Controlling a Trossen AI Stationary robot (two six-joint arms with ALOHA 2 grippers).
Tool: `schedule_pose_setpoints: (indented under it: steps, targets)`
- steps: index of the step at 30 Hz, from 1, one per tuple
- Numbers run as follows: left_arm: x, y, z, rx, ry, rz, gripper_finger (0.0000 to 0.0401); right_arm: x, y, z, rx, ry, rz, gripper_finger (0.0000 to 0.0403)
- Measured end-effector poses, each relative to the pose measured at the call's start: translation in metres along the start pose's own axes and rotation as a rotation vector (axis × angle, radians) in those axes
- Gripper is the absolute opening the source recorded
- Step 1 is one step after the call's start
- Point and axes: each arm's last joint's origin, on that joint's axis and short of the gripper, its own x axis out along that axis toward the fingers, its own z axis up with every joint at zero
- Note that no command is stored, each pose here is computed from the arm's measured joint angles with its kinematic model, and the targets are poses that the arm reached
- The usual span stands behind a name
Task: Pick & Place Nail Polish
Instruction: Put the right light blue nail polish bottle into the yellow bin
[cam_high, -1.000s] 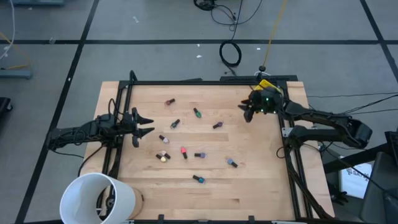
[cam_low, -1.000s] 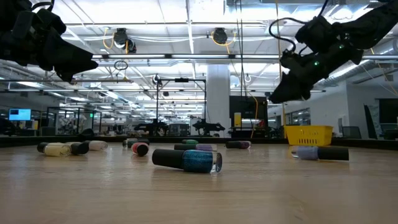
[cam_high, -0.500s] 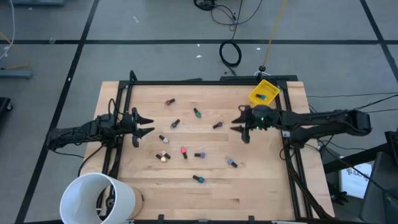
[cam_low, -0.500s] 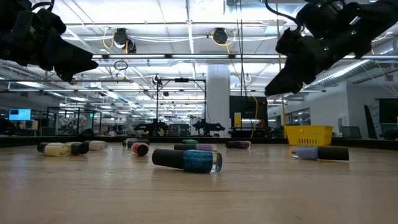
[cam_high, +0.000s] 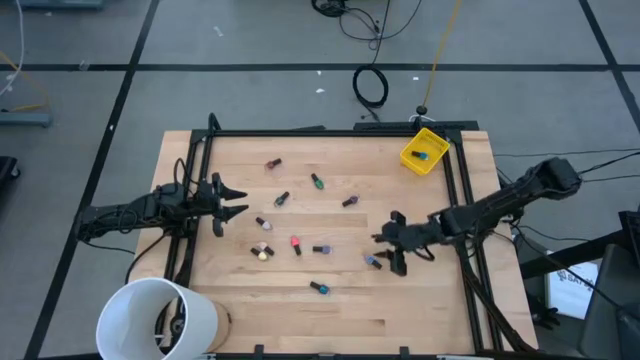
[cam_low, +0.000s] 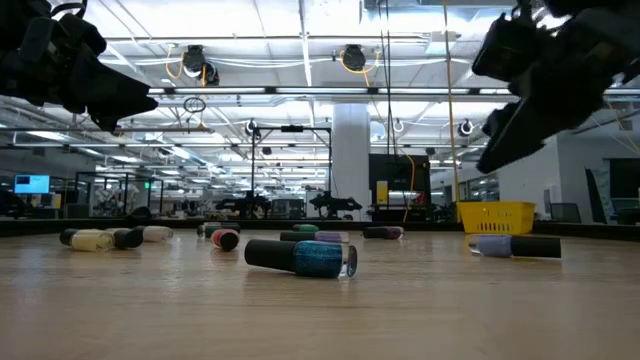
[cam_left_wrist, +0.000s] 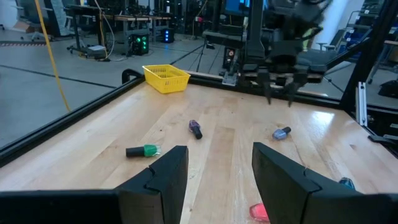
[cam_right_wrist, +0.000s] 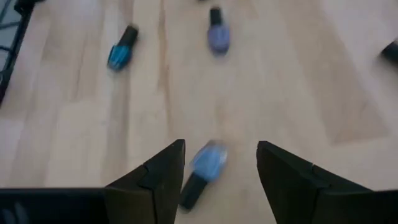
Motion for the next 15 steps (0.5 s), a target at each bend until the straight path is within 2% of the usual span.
schedule_pose_setpoints:
  steps: [8,15]
  targets:
    - [0.0,0.0,0.0,-0.001,-0.003,-0.001,0.0177,0.017,0.029,-0.01,0.052,0.187,-0.064,0.0191]
    - [0.0,0.0,0.0,0.0,-0.003,-0.001,0.0177,0.035,0.034,-0.022,0.065,0.213,-0.157,0.0173]
